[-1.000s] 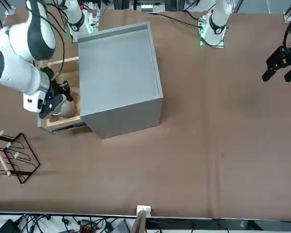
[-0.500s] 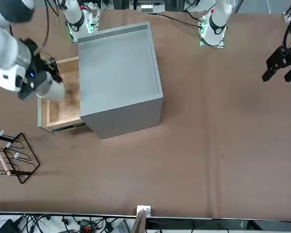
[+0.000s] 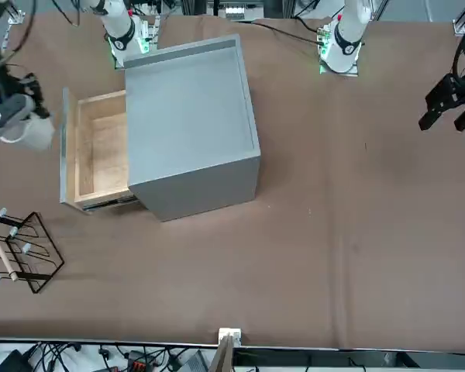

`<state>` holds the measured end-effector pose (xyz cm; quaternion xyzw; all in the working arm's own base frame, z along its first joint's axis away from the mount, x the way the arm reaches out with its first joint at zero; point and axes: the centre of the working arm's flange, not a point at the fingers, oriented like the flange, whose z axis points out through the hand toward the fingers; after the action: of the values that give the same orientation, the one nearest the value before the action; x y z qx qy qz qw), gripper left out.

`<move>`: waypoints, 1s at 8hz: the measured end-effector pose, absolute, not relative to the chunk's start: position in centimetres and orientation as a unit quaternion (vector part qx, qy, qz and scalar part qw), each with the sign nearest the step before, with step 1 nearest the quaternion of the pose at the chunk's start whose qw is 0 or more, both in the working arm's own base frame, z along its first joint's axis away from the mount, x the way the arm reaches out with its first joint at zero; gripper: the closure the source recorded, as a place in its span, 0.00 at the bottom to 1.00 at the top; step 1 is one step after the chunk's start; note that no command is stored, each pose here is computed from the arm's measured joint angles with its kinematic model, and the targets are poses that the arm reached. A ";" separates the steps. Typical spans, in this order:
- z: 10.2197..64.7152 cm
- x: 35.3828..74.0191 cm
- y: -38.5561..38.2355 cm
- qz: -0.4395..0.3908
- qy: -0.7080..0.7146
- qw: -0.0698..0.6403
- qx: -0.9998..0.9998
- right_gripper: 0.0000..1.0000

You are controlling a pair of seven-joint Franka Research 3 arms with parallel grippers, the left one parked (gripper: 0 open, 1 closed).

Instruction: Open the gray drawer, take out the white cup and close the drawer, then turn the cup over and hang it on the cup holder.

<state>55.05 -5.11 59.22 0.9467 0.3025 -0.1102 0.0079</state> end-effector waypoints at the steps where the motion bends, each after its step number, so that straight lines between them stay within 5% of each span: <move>1: 57.9 55.5 -8.6 -0.114 0.285 0.016 0.952 0.96; 4: 49.2 56.5 -17.4 -0.084 0.329 0.032 0.940 0.96; 8: 37.4 56.2 -19.4 -0.083 0.423 0.028 0.902 0.96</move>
<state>56.25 -19.40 37.44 0.9018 0.4233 -0.0830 0.0277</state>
